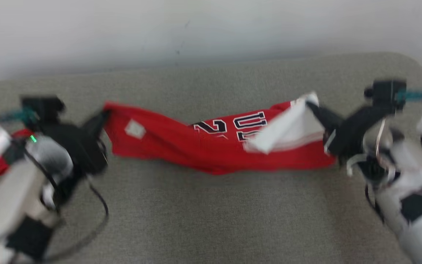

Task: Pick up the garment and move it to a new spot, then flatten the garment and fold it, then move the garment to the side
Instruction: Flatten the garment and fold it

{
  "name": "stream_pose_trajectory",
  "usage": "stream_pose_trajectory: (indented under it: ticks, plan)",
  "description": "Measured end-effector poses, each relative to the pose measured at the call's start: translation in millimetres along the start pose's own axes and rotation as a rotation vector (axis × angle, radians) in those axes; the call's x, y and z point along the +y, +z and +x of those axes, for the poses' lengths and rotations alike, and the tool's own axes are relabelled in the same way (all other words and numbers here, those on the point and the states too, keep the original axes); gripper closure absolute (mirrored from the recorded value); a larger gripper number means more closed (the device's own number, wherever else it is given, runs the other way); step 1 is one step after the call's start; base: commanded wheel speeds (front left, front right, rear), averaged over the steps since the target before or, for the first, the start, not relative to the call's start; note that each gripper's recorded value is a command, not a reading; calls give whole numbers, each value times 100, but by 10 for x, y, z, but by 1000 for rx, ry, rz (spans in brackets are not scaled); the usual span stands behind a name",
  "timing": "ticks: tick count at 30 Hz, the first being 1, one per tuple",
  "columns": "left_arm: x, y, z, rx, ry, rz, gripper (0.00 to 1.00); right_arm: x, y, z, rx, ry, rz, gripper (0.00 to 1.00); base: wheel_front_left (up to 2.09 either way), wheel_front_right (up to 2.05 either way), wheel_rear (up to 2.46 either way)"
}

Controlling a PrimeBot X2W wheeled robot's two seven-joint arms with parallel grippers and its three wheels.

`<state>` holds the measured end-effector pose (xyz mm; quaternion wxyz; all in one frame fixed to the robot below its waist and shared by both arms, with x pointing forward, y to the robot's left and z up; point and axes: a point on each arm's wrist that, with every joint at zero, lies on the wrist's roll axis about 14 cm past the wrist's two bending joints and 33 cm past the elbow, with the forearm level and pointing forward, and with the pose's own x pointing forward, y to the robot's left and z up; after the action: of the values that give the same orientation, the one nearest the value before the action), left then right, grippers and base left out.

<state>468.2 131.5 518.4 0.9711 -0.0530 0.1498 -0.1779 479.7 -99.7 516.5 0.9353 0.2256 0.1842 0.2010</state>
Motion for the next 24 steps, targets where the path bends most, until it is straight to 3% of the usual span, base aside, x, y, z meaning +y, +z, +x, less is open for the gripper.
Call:
stream_pose_trajectory:
  ticks: [3, 5, 9, 11, 13, 15, 17, 20, 22, 24]
  plan:
    - [248, 496, 270, -32, 51, -21, 100, 101, 537, 302, -46, -5, -13, 100, 0, 0, 0]
    - [339, 999, 426, -110, 78, -1, 100, 230, 1189, 427, -162, -8, -81, 100, 0, 0, 0]
    - [156, 2274, 519, -390, 44, 103, 100, 687, 2440, 366, -502, 68, -93, 100, 0, 0, 0]
    - [32, 2792, 430, -565, 21, 111, 100, 910, 2816, 250, -644, 144, -120, 100, 0, 0, 0]
    - [-15, 2960, 381, -656, -3, 139, 100, 971, 2989, 171, -747, 193, -117, 100, 0, 0, 0]
    - [78, 2834, 470, -671, 2, 121, 100, 865, 2876, 269, -748, 212, -134, 100, 0, 0, 0]
    - [267, 2321, 675, -599, 23, 45, 100, 552, 2434, 497, -669, 181, -111, 100, 0, 0, 0]
    - [413, 952, 887, -345, 60, -138, 100, -182, 1215, 719, -424, 28, -17, 100, 0, 0, 0]
    - [339, 11, 780, -148, 77, -154, 100, -559, 400, 571, -274, -70, 53, 100, 0, 0, 0]
    - [283, -493, 582, -63, 102, -232, 100, -790, -165, 314, -172, -144, 89, 100, 0, 0, 0]
